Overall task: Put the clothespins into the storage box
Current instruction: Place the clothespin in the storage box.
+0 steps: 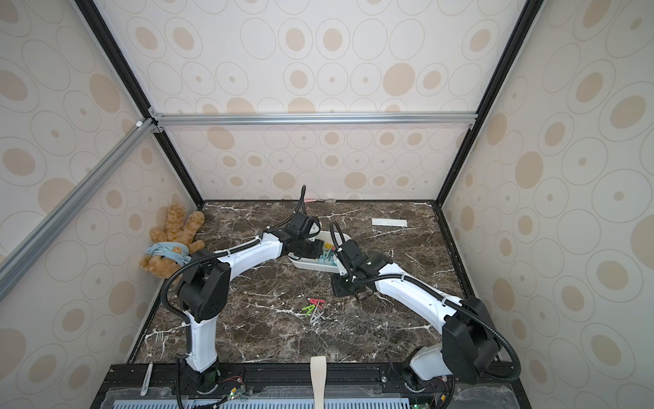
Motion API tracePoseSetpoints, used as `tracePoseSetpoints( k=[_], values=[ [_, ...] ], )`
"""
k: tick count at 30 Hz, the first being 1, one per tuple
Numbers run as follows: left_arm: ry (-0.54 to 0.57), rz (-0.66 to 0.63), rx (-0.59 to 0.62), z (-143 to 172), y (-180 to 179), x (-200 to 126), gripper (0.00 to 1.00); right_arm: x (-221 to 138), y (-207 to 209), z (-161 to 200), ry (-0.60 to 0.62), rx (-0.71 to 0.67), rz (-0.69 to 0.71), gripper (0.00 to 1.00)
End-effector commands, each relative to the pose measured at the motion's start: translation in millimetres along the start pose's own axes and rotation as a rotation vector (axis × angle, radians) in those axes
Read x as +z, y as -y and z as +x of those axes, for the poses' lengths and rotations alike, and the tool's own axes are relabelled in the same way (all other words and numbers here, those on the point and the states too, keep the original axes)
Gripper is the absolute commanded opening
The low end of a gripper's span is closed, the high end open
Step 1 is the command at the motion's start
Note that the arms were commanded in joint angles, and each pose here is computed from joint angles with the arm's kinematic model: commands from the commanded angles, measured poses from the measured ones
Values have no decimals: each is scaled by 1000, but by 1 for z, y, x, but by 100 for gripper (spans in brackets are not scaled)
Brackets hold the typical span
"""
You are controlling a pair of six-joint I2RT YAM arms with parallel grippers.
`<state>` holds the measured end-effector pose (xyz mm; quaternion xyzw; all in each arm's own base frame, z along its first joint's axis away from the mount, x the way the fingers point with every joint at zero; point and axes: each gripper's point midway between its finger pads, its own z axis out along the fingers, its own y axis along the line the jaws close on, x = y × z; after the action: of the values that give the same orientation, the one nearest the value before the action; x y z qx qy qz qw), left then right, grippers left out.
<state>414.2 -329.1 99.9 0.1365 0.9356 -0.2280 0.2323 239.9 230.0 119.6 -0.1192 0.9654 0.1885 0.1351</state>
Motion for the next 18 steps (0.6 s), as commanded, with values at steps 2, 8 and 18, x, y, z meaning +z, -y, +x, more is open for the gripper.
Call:
tracePoseSetpoints(
  k=[2,8,18],
  values=[
    [2,13,27,-19,2,7,3,2,2,2,-1,10,8,23],
    [-21,11,15,-22,0,26,4,1,-1,-1,10,23,-7,24],
    [-25,8,0,-25,-6,45,5,-5,3,7,19,42,-1,26]
  ],
)
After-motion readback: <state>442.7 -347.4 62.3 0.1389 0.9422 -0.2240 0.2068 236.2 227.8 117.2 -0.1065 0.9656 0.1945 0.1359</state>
